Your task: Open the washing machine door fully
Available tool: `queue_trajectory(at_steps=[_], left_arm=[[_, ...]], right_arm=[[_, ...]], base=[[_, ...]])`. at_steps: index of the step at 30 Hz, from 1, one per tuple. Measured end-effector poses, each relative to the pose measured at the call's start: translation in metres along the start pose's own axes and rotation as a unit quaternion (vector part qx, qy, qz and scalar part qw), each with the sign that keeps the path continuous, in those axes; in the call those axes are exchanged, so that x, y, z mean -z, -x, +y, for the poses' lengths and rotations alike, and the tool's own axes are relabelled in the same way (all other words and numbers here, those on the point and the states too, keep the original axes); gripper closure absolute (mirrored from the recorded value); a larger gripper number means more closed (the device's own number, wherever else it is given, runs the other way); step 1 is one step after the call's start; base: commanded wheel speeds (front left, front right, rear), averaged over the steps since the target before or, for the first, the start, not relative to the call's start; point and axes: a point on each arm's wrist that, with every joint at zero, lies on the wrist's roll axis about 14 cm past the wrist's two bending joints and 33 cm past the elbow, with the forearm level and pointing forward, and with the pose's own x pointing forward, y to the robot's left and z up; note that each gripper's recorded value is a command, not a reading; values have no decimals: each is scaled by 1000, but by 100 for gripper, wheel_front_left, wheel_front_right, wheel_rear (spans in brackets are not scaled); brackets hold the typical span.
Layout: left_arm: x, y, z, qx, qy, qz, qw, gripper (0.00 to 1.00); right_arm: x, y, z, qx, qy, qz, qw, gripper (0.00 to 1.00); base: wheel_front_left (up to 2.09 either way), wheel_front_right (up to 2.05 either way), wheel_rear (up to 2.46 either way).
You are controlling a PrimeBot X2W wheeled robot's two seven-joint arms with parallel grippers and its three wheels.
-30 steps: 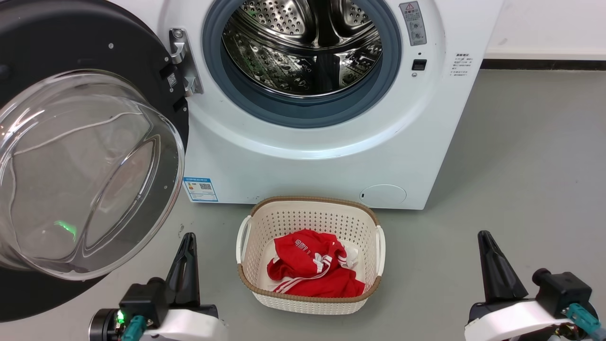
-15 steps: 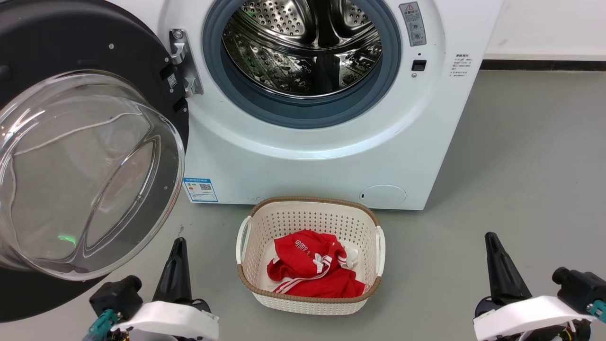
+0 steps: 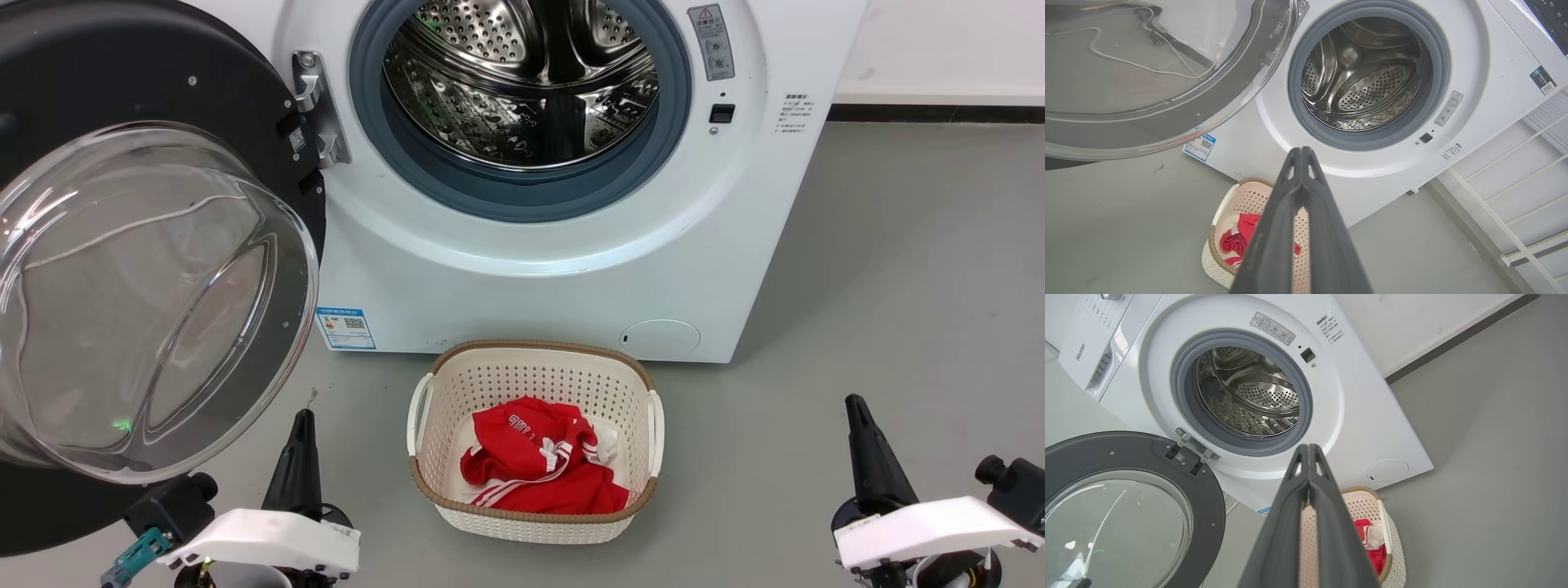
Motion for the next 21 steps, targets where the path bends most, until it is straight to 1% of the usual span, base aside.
queue_trajectory(at_steps=[3,11,21], left_arm=[[0,0,1,-3,14,2,1000,100],[-1,-3,4,-8,72,7,997,100],[1,-5,7,-11,138,16,990,100]], right_arm=[[-1,-1,0,1,-14,-1,1000,100],[-3,-4,-3,8,-68,0,998,100],[-5,-7,-5,13,-131,0,991,100]], base=[[0,0,0],[0,0,0],[0,0,0]])
